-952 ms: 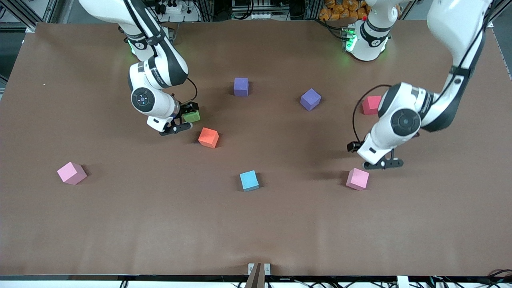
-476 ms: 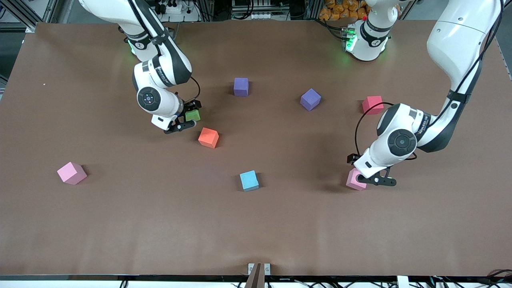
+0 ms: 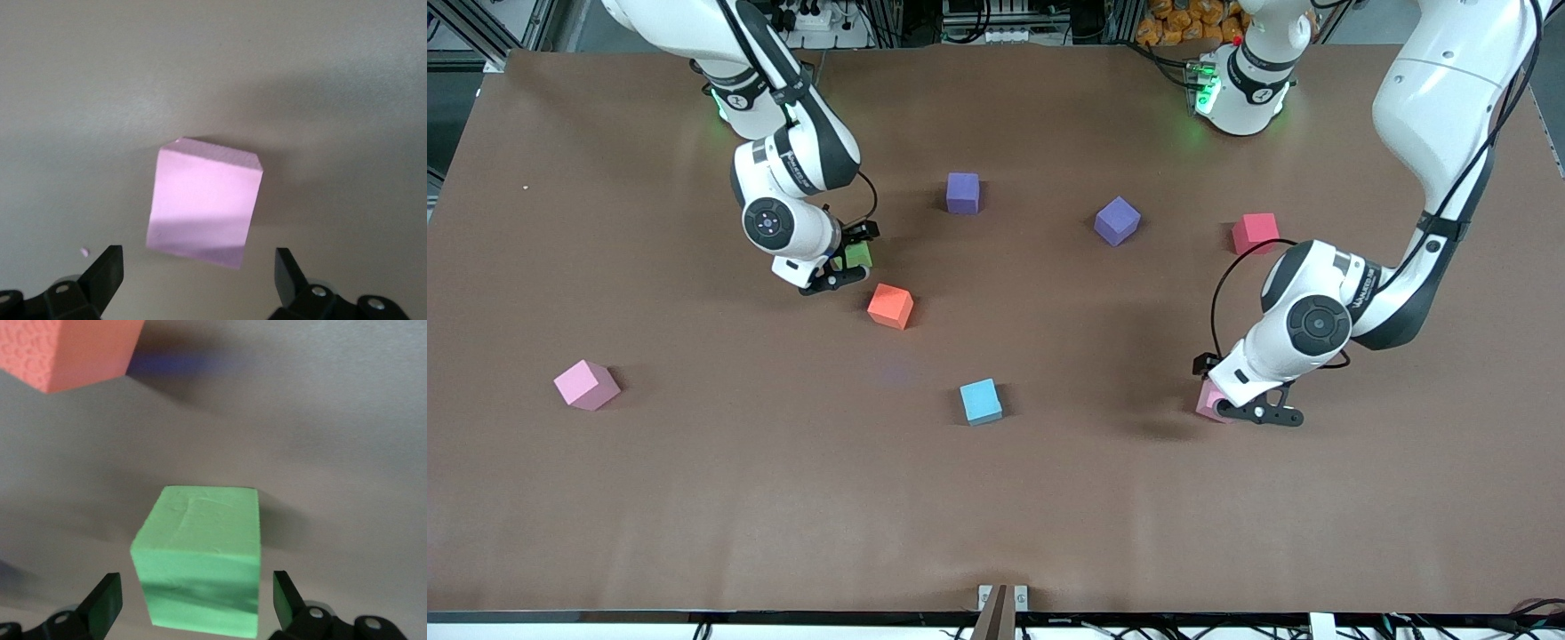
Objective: Arrange blocks into number 1
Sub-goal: 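Grasp the green cube with the right gripper while the left gripper grasps the pink cube, then carry the green cube toward the purple cube while the left gripper lifts the pink cube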
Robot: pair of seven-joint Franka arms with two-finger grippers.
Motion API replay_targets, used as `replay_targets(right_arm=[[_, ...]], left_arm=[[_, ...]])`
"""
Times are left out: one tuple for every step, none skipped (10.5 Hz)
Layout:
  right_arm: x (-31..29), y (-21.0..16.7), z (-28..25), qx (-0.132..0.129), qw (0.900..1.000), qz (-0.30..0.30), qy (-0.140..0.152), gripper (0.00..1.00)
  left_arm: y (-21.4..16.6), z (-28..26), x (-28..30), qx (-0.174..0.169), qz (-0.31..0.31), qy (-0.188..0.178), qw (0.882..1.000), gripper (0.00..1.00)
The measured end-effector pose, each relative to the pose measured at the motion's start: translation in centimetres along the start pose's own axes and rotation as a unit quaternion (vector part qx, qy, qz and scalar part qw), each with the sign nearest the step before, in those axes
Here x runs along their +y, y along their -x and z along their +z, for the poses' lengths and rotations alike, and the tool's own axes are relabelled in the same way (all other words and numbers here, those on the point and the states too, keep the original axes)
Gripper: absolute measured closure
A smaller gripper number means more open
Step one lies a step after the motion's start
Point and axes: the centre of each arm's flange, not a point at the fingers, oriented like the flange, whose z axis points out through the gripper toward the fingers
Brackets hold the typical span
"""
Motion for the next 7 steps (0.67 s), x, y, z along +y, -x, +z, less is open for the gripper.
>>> replay_targets(right_arm=[[-0.17,-0.04,0.27,0.0,1.0,-0.001,0.001,0.0],[-0.16,-0.1,0.53,-0.001,1.0,-0.001,0.001,0.11],[-0.12,-0.13,0.68,-0.002,1.0,0.0,0.001,0.26],[-0.08,-0.16,0.7,-0.001,1.0,0.001,0.0,0.26],[0.1,-0.2,0.56,0.0,1.0,0.005,-0.001,0.39],[0.28,-0.25,0.49,0.001,1.0,0.009,-0.004,0.4],[0.45,-0.36,0.37,0.003,1.0,0.012,-0.006,0.4]], left_arm=[[-0.14,0.48,0.13,0.003,0.009,0.003,1.0,0.0],[-0.24,0.71,0.09,0.003,0.023,0.005,1.0,0.0],[-0.32,0.71,-0.03,0.003,0.03,0.005,1.0,0.0],[-0.38,0.73,-0.04,0.004,0.031,0.006,0.999,0.0],[-0.46,0.87,0.07,0.007,0.032,0.008,0.999,0.0],[-0.62,1.14,0.2,0.013,0.032,0.013,0.999,0.0],[-0.79,1.43,0.27,0.017,0.031,0.017,0.999,0.0]])
